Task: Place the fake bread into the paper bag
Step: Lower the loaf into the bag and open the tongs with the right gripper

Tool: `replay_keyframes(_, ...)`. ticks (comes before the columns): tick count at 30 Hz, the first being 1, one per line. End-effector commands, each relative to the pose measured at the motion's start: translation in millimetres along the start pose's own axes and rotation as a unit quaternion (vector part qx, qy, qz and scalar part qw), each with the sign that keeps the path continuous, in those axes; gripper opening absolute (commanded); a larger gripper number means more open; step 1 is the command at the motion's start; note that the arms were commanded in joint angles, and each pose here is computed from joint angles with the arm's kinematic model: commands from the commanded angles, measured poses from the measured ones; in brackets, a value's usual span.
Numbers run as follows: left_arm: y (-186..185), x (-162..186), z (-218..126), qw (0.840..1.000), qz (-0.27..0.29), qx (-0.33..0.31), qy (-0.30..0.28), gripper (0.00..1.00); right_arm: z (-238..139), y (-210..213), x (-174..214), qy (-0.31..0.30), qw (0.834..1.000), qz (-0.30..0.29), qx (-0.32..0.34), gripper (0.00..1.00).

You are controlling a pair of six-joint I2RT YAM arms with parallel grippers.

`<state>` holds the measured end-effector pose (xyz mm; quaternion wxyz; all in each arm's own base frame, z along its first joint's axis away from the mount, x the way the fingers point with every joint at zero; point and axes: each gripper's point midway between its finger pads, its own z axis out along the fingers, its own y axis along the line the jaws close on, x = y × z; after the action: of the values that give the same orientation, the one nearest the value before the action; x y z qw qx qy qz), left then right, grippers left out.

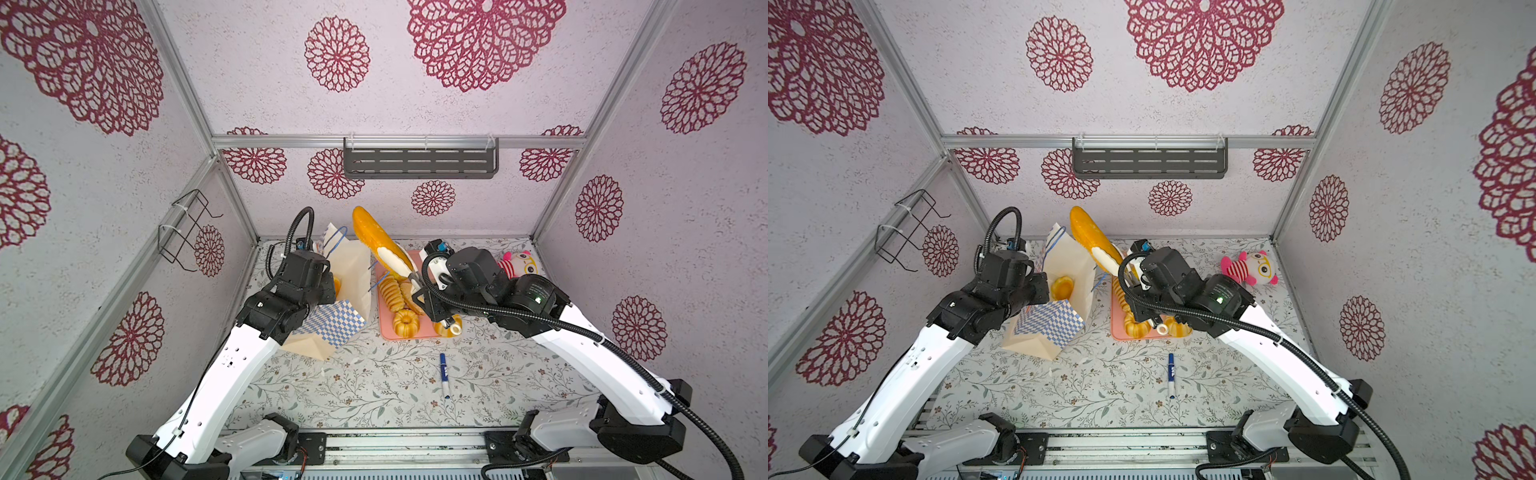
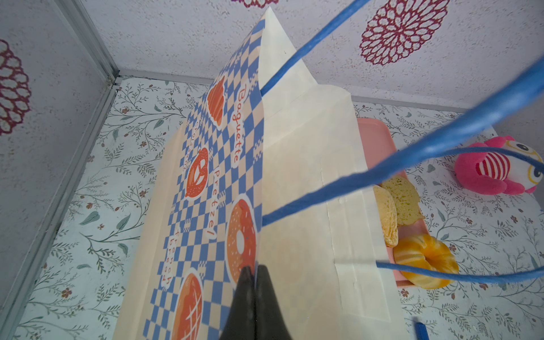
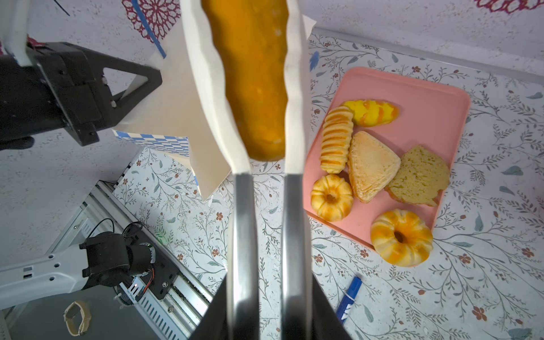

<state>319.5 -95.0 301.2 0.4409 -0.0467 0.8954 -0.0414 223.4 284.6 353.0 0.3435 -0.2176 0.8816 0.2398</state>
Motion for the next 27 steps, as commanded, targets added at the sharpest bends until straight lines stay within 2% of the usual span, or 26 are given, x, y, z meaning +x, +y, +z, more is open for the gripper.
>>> replay_keyframes(1, -5.9, -11.5, -6.9, 1.000, -0.010, 0.013, -0.020, 0.00, -4.8, 8.8, -9.5, -0.013, 1.000, 0.016, -0.016, 0.30)
replay_keyframes(10, -9.1, -16.5, -8.2, 0.999, -0.012, 0.020, -0.025, 0.00, 8.9, 5.2, 8.3, 0.030, 0.999, 0.022, -0.002, 0.31)
replay_keyframes(20, -18.4, -16.0, -2.0, 0.999, -0.004, 0.033, -0.014, 0.00, 38.4, 25.1, 13.4, 0.070, 0.997, -0.002, -0.013, 0.32)
replay_keyframes(25, -19.7, -16.5, -2.2, 0.999, -0.004, 0.035, -0.014, 0.00, 51.4, 24.9, 9.4, 0.076, 0.997, -0.015, 0.002, 0.39)
replay_keyframes(27, -19.4, -16.5, -3.3, 0.999, -0.004, 0.034, -0.015, 0.00, 54.7, 24.0, 7.1, 0.075, 0.997, -0.019, 0.008, 0.46)
